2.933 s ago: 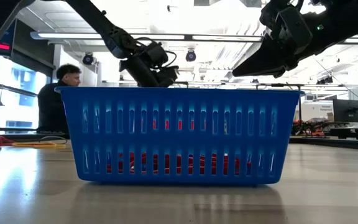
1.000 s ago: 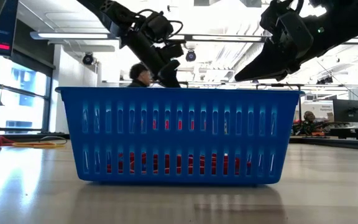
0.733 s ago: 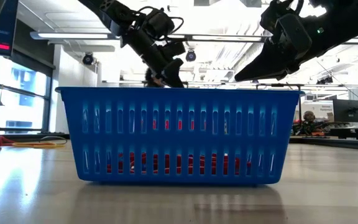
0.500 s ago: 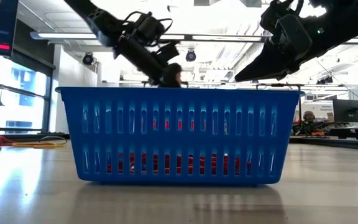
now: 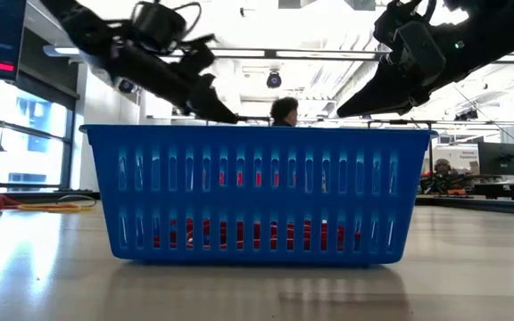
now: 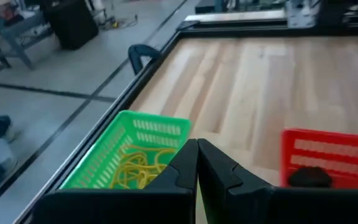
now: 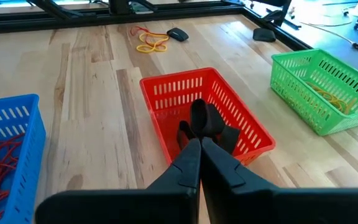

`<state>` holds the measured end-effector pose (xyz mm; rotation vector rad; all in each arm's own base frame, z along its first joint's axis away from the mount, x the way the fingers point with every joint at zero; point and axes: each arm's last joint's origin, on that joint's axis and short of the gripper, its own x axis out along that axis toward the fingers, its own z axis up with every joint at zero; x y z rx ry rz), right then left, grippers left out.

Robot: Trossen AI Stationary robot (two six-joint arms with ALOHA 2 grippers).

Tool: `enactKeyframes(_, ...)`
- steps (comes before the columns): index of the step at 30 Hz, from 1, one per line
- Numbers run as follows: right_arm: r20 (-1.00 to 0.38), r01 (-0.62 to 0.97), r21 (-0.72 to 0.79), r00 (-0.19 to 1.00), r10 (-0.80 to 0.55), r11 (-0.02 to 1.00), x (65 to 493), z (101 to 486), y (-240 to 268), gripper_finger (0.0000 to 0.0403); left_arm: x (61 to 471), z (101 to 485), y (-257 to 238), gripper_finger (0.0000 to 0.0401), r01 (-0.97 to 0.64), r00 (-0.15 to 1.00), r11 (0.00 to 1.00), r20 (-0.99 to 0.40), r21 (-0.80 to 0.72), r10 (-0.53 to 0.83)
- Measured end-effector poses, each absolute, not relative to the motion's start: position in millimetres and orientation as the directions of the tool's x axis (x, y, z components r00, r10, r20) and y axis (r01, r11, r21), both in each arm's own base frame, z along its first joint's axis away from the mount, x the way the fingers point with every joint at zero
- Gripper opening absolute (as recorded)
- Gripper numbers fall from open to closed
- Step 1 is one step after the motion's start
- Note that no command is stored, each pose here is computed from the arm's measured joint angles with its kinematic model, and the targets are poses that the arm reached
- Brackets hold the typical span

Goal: Sort rubber bands into baskets
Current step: Put the yellow rubber band into the green bin

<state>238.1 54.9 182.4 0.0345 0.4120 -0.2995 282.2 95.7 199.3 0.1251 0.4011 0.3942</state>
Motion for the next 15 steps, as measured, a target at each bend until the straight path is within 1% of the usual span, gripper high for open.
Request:
enactKeyframes(8, -0.427, 0.168, 0.046, 0.894, -0.132, 0.985, 239, 182, 59, 0.0, 257, 201, 61, 0.0, -0.27, 0.892, 0.943, -0.319, 0.195, 0.322)
enactKeyframes(15, -0.425, 0.162, 0.049, 0.896, -0.126, 0.986, 239, 182, 59, 0.0, 248, 193, 38, 0.0, -0.19, 0.917, 0.962, -0.314, 0.197, 0.246)
